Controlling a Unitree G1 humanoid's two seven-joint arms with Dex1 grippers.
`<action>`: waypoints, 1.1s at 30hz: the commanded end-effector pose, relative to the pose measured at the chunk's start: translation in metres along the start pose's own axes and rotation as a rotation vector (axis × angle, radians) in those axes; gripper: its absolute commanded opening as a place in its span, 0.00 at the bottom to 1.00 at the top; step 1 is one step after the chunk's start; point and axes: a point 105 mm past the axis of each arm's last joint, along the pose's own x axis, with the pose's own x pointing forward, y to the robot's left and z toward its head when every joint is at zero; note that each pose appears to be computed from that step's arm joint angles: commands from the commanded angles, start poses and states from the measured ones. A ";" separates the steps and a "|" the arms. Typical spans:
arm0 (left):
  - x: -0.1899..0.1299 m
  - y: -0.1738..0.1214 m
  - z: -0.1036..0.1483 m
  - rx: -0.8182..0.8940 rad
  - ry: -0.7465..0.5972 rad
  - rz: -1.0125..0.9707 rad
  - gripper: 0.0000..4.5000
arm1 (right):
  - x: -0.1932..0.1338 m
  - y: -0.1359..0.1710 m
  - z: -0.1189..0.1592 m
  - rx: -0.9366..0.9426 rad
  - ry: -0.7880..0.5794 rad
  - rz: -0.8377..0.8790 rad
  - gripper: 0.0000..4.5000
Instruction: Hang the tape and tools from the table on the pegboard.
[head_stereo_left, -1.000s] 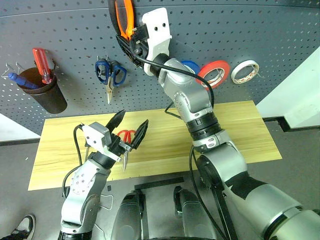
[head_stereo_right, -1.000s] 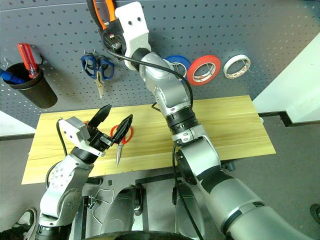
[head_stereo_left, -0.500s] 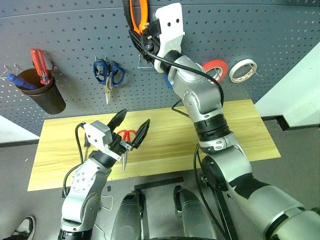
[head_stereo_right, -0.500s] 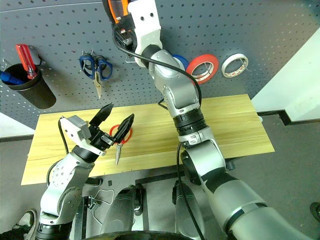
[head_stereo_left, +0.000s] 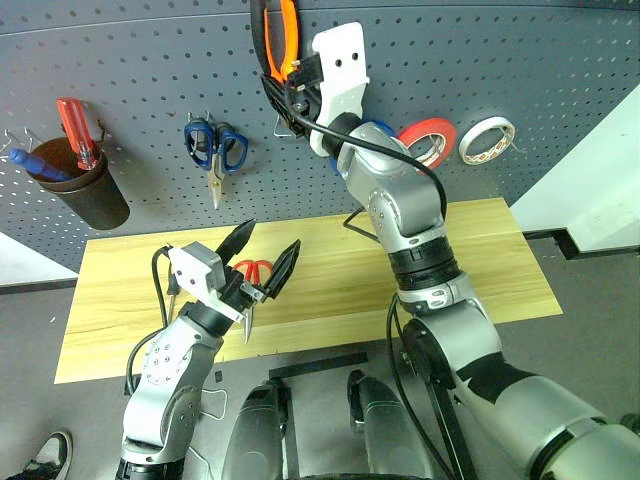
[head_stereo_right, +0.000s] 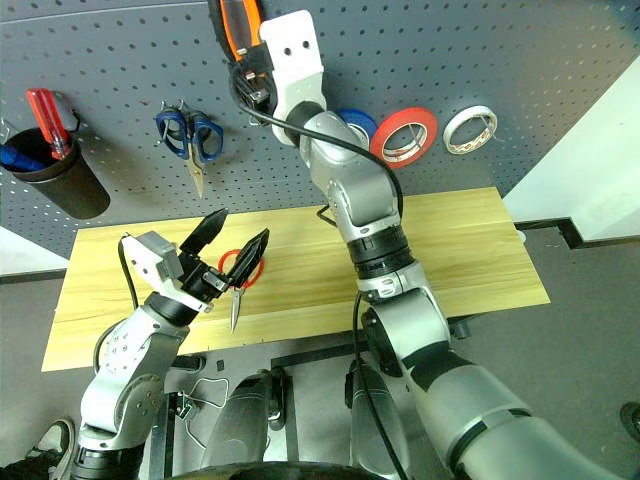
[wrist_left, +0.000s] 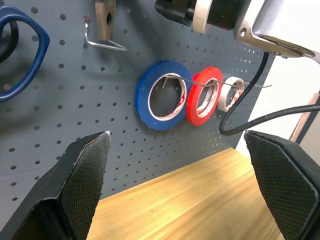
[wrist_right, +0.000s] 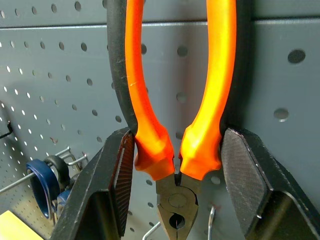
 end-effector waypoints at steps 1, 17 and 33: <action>0.000 -0.003 0.010 0.017 -0.033 -0.012 1.00 | -0.002 0.011 0.018 -0.003 -0.064 0.018 0.49; 0.001 -0.003 0.010 0.019 -0.034 -0.009 1.00 | 0.000 0.006 0.016 0.038 -0.037 0.001 0.66; 0.001 -0.005 0.009 0.011 -0.034 -0.035 1.00 | -0.005 0.000 0.013 0.012 -0.024 -0.004 0.99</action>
